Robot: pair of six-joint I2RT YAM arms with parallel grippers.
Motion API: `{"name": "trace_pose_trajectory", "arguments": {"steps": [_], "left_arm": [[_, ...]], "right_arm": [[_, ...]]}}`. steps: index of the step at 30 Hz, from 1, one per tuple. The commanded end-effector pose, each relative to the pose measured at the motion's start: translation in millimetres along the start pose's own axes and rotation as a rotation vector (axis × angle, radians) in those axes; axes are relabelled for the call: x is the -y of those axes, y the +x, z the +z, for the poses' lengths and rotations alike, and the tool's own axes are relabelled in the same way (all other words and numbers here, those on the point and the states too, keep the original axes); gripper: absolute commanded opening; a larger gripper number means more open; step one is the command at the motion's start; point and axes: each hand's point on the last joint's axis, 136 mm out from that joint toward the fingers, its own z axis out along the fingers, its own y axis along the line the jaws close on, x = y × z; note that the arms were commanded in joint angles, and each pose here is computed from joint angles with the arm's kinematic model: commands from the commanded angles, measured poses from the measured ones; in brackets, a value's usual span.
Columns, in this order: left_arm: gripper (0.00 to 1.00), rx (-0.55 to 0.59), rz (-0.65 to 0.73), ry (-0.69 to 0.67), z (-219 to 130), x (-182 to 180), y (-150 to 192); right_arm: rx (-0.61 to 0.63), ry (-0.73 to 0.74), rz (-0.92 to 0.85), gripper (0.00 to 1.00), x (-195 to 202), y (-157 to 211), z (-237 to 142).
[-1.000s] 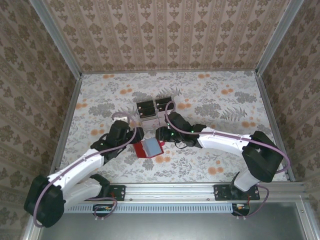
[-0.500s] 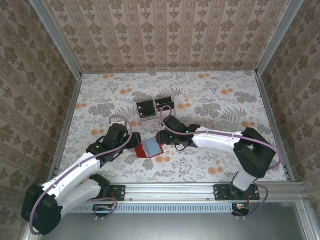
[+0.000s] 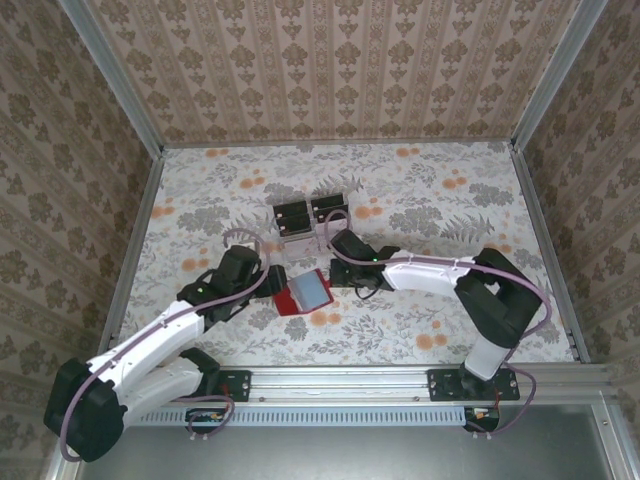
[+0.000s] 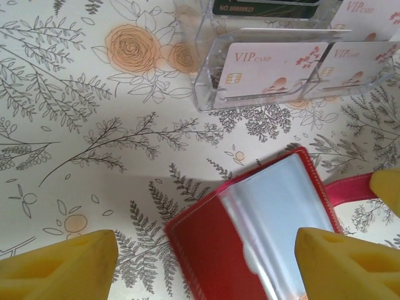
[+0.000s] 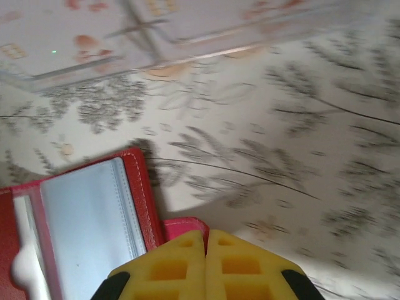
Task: Put the credit cards into the card holder
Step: Move the card holder to the center of the table, then press the card holder at the center of the table.
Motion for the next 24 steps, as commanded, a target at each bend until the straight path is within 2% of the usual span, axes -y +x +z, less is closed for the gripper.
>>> {"name": "trace_pose_trajectory", "arguments": {"steps": [1,5,14,24], "left_arm": [[0.77,0.000,0.033,0.036,-5.3,17.5,-9.9],[0.78,-0.007,0.081,0.057,-3.7,34.1,-14.7],[0.80,-0.030,0.225,0.059,7.7,72.6,-15.3],[0.81,-0.093,0.347,-0.094,39.0,56.2,13.5]], "right_arm": [[0.052,0.044,0.060,0.00,25.0,-5.5,-18.3],[0.073,0.052,0.092,0.00,42.1,-2.0,-30.3],[0.098,0.048,0.116,0.00,51.5,2.3,-42.0],[0.090,0.038,0.119,0.00,56.4,10.7,-34.9]]}}
